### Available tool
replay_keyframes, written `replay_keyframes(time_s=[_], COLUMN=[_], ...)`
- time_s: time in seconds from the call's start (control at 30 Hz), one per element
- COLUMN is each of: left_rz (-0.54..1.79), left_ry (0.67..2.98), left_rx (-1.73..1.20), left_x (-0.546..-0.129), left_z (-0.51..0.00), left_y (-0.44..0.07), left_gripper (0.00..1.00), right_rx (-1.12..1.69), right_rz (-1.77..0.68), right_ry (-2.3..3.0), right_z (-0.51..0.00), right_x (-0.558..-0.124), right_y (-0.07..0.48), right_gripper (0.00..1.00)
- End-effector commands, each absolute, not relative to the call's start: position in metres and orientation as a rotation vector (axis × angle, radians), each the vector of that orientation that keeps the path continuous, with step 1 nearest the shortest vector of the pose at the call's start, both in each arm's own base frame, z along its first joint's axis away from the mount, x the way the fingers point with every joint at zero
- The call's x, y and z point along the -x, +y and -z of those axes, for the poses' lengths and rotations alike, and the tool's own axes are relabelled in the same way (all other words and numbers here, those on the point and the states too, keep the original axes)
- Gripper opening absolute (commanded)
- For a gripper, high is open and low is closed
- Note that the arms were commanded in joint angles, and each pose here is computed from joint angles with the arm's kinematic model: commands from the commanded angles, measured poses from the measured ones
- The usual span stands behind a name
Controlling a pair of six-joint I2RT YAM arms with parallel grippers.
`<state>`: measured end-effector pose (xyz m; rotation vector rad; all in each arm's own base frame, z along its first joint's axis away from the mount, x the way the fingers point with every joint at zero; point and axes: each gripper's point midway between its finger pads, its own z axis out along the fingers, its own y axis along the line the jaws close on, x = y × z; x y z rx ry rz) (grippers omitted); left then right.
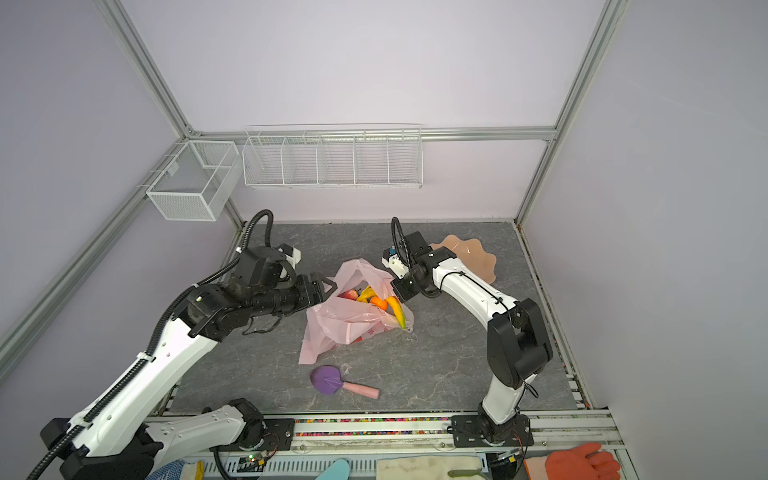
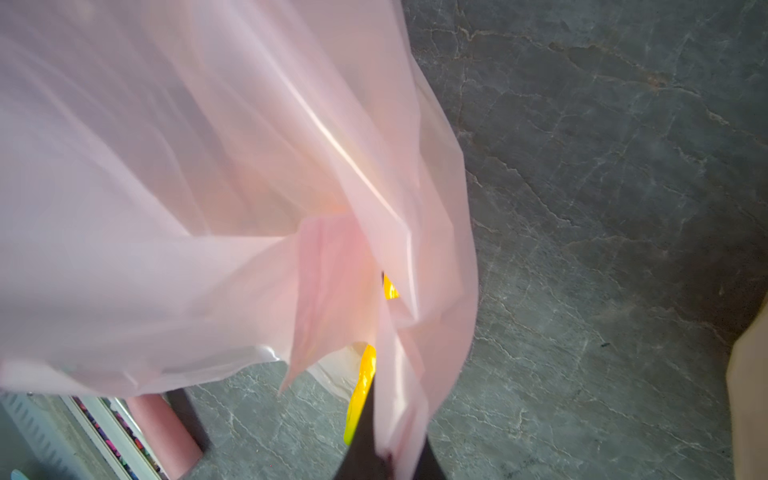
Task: Place the fruits into the plastic bag
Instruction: 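Lift the pink bag by its rims with both grippers, raising it upright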
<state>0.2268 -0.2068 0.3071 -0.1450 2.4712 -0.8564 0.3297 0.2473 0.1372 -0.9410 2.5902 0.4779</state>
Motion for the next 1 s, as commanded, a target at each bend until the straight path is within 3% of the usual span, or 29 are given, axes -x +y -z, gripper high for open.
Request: replay_keyframes(time_s=[0.0, 0.17, 0.4, 0.53, 0.97], left_rz=[0.758, 0.965, 1.203, 1.204, 0.997], left_ry=[2.658, 2.736, 2.740, 2.695, 2.373], left_rx=[0.250, 0.382, 0.673, 0.766, 0.996], left_x=[-0.191, -0.157, -0.136, -0.146, -0.205], left_z=[-0.295, -0.289, -0.237, -0.210, -0.190], left_y=[-0.181, -0.195, -0.238, -0.261, -0.245], left_gripper=[0.84, 0.85, 0.85, 0.85, 0.85], right_rx=[0.922, 0.918, 0.903, 0.907, 0.945], right_rz=[-0.515, -0.523, -0.547, -0.558, -0.601], right_ry=[2.612, 2.623, 2.626, 2.629, 2.600], right_z=[-0.146, -0.147, -0.145, -0.144, -0.154], right_x=[-0.317, -0.315, -0.310, -0.306, -0.288], right_y=[0.247, 0.247, 0.251, 0.254, 0.259], right_gripper=[0.07, 0.07, 0.07, 0.07, 0.07])
